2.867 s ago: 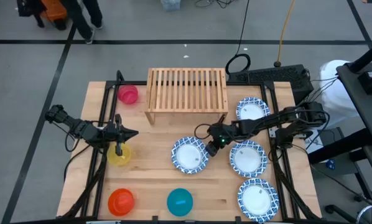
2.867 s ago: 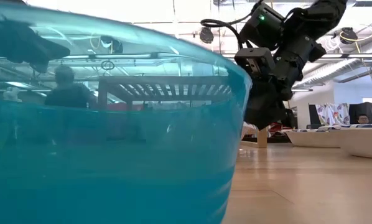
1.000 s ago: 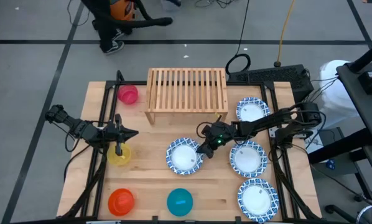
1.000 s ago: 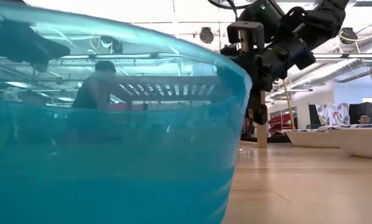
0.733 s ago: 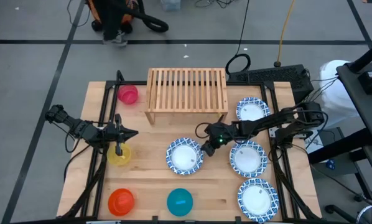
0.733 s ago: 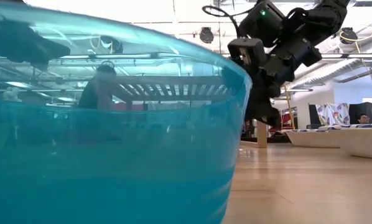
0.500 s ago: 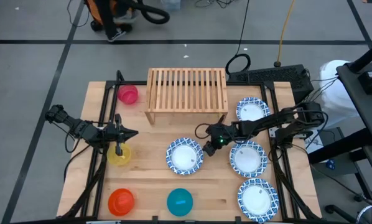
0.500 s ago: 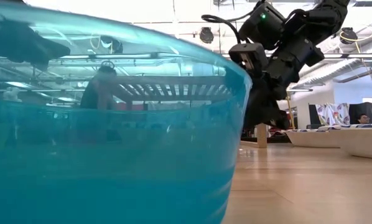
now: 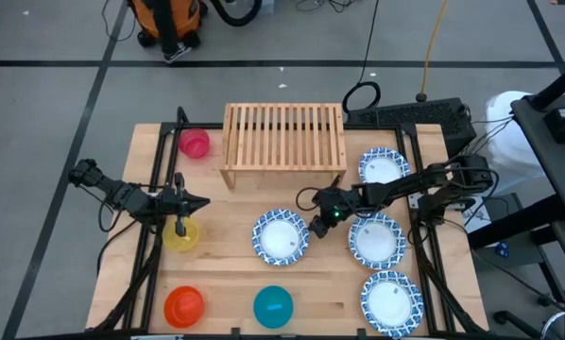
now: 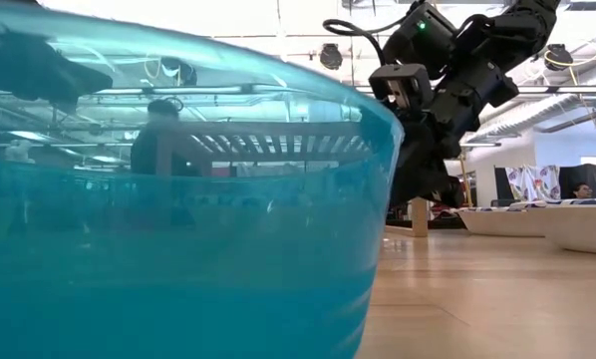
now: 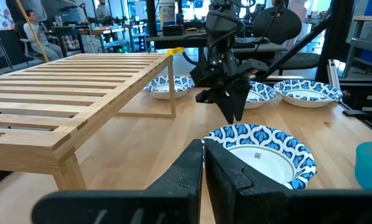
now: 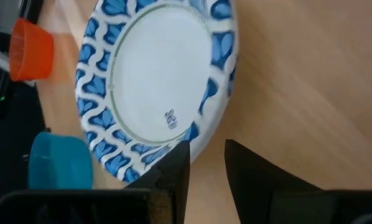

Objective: Place and stack bowls onto a shelf
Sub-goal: Put the white bowl on the shelf

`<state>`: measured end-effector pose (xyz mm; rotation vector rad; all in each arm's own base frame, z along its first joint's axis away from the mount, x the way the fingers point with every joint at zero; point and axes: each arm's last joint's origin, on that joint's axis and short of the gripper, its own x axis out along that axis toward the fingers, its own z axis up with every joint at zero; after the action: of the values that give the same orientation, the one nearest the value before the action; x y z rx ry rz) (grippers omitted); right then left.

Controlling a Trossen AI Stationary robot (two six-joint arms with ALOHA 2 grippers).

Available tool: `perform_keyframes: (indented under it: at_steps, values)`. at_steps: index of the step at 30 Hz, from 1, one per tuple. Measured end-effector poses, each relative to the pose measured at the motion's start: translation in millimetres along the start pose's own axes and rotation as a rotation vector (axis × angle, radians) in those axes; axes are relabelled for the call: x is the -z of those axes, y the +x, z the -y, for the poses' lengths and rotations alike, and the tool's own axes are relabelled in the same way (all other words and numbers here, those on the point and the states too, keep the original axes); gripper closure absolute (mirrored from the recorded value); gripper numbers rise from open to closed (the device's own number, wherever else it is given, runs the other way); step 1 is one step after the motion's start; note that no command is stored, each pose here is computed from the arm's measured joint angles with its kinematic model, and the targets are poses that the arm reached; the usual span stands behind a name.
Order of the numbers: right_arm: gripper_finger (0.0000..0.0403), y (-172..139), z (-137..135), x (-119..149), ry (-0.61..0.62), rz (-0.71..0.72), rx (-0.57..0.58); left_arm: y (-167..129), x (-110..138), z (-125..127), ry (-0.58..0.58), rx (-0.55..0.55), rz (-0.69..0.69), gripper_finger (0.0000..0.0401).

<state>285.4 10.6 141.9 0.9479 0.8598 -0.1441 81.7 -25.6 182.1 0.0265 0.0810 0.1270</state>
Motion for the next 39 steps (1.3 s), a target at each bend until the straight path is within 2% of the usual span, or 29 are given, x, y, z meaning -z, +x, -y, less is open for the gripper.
perform_keyframes:
  at_steps: [6,13,23,39]
  values:
    - [0.0310,11,1,-3,-0.019,0.027,-0.036,0,0,0,0.004,0.000,0.000,0.0377]
    - [0.0310,18,6,-1,-0.014,0.010,-0.021,0,0,0,0.026,0.000,0.000,0.0377]
    - [0.0310,18,-2,-7,-0.037,0.068,-0.095,0,0,0,0.026,0.000,0.000,0.0377]
    - [0.0310,18,-1,-7,-0.065,0.071,-0.090,0,0,0,0.026,0.000,0.000,0.0377]
